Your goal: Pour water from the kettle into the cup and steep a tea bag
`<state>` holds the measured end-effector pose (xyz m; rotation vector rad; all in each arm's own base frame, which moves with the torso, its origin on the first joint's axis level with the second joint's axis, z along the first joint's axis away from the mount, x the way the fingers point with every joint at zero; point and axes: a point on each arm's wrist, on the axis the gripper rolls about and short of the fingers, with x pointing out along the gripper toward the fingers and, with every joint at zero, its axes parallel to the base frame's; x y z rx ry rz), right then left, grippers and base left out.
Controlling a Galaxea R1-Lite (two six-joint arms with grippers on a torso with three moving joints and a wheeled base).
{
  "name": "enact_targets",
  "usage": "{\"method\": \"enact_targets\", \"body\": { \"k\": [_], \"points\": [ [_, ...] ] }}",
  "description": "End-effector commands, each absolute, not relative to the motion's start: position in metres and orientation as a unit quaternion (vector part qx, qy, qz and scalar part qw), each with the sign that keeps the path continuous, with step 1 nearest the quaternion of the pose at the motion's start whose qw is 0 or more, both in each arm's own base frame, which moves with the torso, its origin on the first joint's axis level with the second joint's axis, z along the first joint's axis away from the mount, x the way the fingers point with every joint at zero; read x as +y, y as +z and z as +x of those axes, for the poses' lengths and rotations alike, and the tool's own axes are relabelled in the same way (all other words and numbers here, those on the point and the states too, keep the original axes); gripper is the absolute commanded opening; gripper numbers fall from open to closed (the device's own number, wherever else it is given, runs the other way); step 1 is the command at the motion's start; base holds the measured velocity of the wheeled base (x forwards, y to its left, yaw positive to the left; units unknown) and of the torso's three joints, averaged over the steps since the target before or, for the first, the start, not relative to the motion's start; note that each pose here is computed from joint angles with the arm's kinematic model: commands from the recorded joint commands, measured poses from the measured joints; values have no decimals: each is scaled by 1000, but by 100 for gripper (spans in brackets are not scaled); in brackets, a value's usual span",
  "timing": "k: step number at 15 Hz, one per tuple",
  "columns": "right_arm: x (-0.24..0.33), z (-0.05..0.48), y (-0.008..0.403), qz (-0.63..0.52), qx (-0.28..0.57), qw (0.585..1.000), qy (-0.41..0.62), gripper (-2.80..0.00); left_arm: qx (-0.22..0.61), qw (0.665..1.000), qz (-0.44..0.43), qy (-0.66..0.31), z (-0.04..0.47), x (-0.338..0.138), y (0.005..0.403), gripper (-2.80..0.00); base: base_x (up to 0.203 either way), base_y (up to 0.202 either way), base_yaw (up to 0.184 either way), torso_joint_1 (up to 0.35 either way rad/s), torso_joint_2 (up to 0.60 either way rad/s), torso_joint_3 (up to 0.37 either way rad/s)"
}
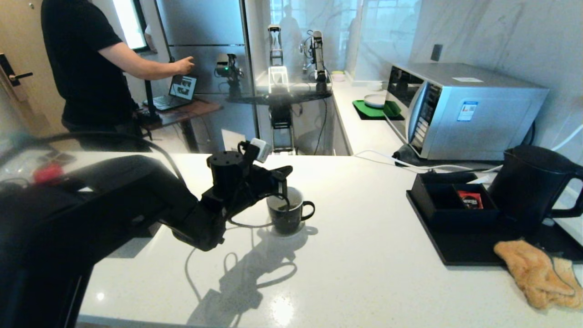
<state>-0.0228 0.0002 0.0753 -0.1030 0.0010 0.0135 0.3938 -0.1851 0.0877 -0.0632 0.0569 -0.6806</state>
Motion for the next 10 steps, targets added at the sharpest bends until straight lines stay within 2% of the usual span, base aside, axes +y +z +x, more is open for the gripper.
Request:
{"method": "enact_targets", "body": {
  "k": [1, 10],
  "points": [
    [0, -23, 75, -52, 1, 999, 7, -280, -5, 941, -35, -336, 396, -187, 107, -280, 0, 0, 0, 0, 0, 0],
    [0, -23, 75, -52, 1, 999, 7, -280, -41, 940, -38, -336, 393, -185, 139, -280, 0, 0, 0, 0, 0, 0]
  ]
}}
